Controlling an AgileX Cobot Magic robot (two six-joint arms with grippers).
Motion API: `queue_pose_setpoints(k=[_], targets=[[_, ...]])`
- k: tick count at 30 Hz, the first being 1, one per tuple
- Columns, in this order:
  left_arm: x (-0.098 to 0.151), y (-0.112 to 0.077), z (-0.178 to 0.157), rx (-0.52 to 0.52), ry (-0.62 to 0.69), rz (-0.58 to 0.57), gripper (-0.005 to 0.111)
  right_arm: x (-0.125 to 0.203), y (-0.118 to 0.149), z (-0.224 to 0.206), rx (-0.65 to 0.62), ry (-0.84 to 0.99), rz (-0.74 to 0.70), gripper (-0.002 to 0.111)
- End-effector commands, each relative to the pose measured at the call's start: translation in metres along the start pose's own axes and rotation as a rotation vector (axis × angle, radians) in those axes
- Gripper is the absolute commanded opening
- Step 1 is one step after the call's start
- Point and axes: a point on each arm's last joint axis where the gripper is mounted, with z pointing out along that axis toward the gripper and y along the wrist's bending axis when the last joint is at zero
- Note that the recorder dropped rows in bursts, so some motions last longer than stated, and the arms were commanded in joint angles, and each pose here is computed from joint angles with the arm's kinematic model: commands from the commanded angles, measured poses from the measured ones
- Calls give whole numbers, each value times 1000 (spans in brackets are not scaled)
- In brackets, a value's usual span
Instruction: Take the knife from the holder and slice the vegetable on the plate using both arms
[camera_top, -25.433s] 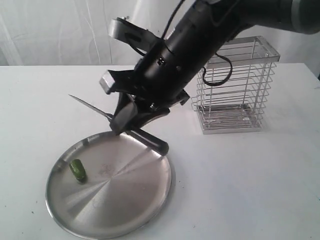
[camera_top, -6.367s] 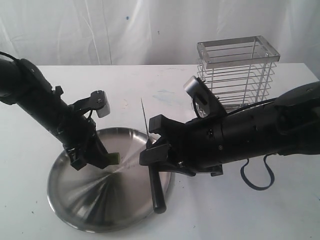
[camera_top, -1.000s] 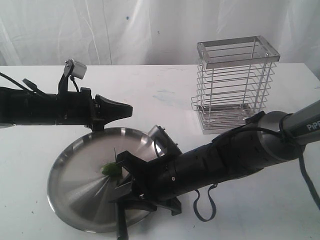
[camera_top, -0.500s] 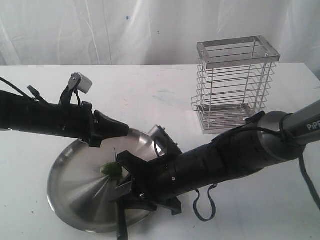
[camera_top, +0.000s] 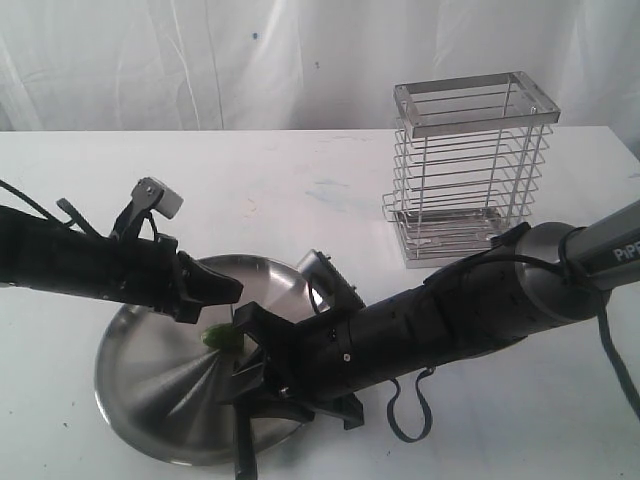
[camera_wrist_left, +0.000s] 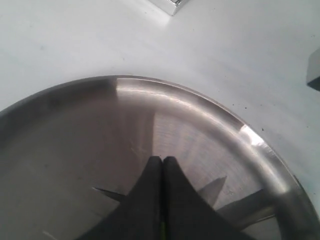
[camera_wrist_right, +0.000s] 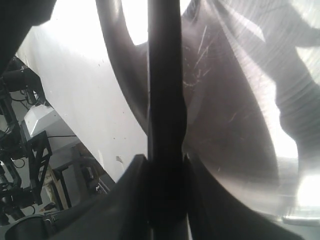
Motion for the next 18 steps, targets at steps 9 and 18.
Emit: queue_pose_setpoints(k=[9, 18], targets=[[39, 11, 19, 32, 133, -155, 0, -1, 1, 0, 2, -5, -11, 0], [41, 14, 20, 3, 148, -161, 0, -1, -3, 2, 11, 1, -8, 0]])
